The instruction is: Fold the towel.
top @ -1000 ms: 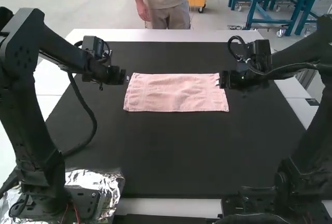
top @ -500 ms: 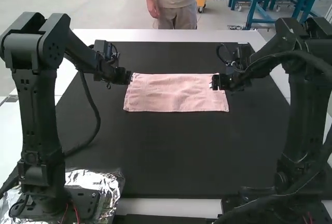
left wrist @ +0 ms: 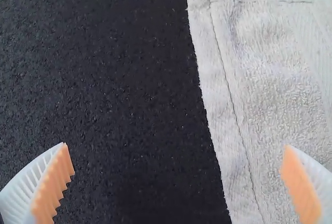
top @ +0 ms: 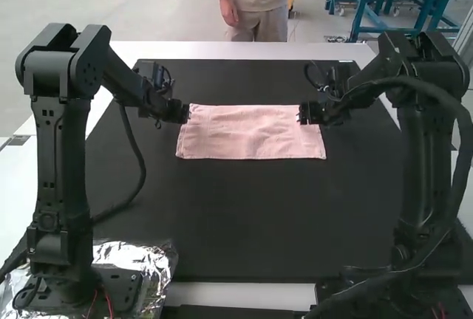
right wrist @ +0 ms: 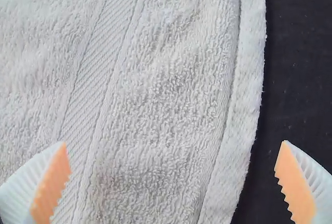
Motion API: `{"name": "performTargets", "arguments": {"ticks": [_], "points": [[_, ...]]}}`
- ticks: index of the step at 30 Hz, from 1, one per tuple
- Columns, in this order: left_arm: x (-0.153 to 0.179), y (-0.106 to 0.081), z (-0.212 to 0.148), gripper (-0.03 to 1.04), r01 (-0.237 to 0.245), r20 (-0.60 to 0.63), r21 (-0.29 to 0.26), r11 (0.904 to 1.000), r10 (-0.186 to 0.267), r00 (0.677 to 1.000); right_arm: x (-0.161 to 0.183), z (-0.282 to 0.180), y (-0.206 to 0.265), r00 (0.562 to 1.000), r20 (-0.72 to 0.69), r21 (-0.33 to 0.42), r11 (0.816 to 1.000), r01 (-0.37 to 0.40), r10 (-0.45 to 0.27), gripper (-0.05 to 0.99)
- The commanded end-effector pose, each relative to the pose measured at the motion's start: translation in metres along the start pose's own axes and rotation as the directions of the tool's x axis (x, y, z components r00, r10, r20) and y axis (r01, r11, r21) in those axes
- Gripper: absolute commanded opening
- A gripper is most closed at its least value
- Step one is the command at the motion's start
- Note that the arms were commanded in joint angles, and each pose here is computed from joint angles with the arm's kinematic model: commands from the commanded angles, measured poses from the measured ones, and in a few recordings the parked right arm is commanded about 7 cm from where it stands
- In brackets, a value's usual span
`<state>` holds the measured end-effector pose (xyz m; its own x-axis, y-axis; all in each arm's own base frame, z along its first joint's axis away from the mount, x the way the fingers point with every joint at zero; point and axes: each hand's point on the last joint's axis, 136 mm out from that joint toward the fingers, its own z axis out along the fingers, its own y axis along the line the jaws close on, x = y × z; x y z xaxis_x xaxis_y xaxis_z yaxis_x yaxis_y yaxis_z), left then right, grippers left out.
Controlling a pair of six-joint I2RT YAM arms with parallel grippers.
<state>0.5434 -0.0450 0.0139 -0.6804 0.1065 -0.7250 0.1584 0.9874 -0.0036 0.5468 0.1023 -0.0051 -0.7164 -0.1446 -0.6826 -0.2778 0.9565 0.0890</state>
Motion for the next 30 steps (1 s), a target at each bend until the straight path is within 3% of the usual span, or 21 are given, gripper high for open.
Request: {"name": "performTargets", "arguments": {"ticks": [1, 5, 28, 30], "points": [[-0.018, -0.001, 0.0, 0.94, -0.024, 0.042, -0.007, 0.9997, 0.024, 0.999, -0.022, -0.001, -0.004, 0.999, 0.043, 0.019, 1.0, 0.017, -0.017, 0.91], [-0.023, 0.0, 0.003, 0.94, -0.03, 0.048, -0.008, 0.9995, 0.03, 0.998, -0.033, 0.003, -0.006, 0.998, 0.061, 0.028, 0.999, 0.019, -0.02, 0.9], [-0.001, -0.003, 0.024, 0.93, -0.058, -0.018, -0.007, 0.9983, 0.058, 0.998, -0.004, 0.026, -0.013, 0.998, -0.051, 0.067, 0.997, 0.039, -0.036, 0.9], [0.004, -0.004, 0.026, 0.84, -0.065, -0.031, -0.004, 0.9979, 0.065, 0.997, 0.001, 0.027, -0.012, 0.997, -0.065, 0.061, 0.998, 0.034, -0.03, 0.84]]}}
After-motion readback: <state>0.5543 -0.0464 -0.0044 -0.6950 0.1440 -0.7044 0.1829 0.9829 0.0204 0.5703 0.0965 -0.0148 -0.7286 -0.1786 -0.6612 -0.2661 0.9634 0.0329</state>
